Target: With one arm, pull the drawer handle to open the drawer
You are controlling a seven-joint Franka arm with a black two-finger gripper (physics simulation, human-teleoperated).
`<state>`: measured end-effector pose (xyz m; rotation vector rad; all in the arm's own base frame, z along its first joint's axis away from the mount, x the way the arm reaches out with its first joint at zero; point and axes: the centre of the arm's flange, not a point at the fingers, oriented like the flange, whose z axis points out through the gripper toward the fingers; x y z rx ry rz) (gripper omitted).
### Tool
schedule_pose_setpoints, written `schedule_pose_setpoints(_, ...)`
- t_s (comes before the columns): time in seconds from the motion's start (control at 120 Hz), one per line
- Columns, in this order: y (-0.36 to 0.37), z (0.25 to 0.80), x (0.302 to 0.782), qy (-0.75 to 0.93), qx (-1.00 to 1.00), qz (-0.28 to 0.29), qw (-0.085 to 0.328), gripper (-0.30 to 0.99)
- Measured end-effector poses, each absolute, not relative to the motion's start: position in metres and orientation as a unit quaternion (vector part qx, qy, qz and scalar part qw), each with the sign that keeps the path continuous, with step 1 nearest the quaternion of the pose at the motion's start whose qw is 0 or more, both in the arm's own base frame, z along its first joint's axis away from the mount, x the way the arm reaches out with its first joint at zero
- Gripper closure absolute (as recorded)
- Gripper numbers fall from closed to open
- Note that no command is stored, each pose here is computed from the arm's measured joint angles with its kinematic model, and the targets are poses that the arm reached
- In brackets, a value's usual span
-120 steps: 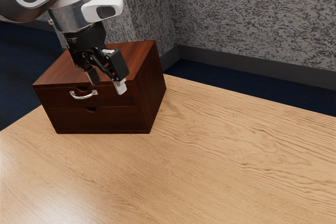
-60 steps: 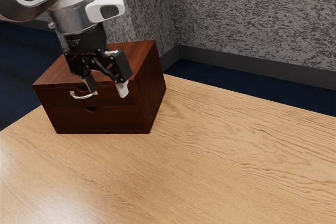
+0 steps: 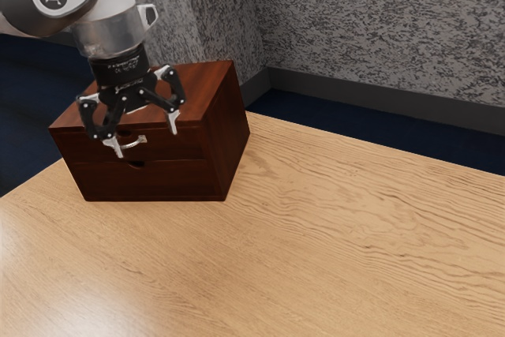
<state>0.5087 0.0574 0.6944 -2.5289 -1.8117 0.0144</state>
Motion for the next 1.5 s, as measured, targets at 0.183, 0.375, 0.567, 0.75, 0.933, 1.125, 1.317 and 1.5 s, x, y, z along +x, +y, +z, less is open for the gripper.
schedule_pose_setpoints(0.183,0.125,0.666,0.488,-0.724,-0.69,-0.012,0.0,0.05)
schedule_pose_setpoints(0.375,0.161,0.652,0.475,-0.808,-0.585,-0.058,-0.033,0.06)
schedule_pose_setpoints(0.567,0.182,0.623,0.467,-0.852,-0.511,-0.104,-0.045,0.07)
schedule_pose_setpoints(0.75,0.178,0.625,0.475,-0.871,-0.466,-0.144,-0.059,0.08)
schedule_pose_setpoints(0.933,0.173,0.627,0.48,-0.889,-0.42,-0.174,-0.05,0.09)
schedule_pose_setpoints(1.125,0.192,0.605,0.484,-0.905,-0.383,-0.176,-0.059,0.1)
schedule_pose_setpoints(1.317,0.191,0.587,0.482,-0.901,-0.385,-0.19,-0.064,0.11)
schedule_pose_setpoints(1.5,0.205,0.585,0.481,-0.897,-0.389,-0.201,-0.062,0.12)
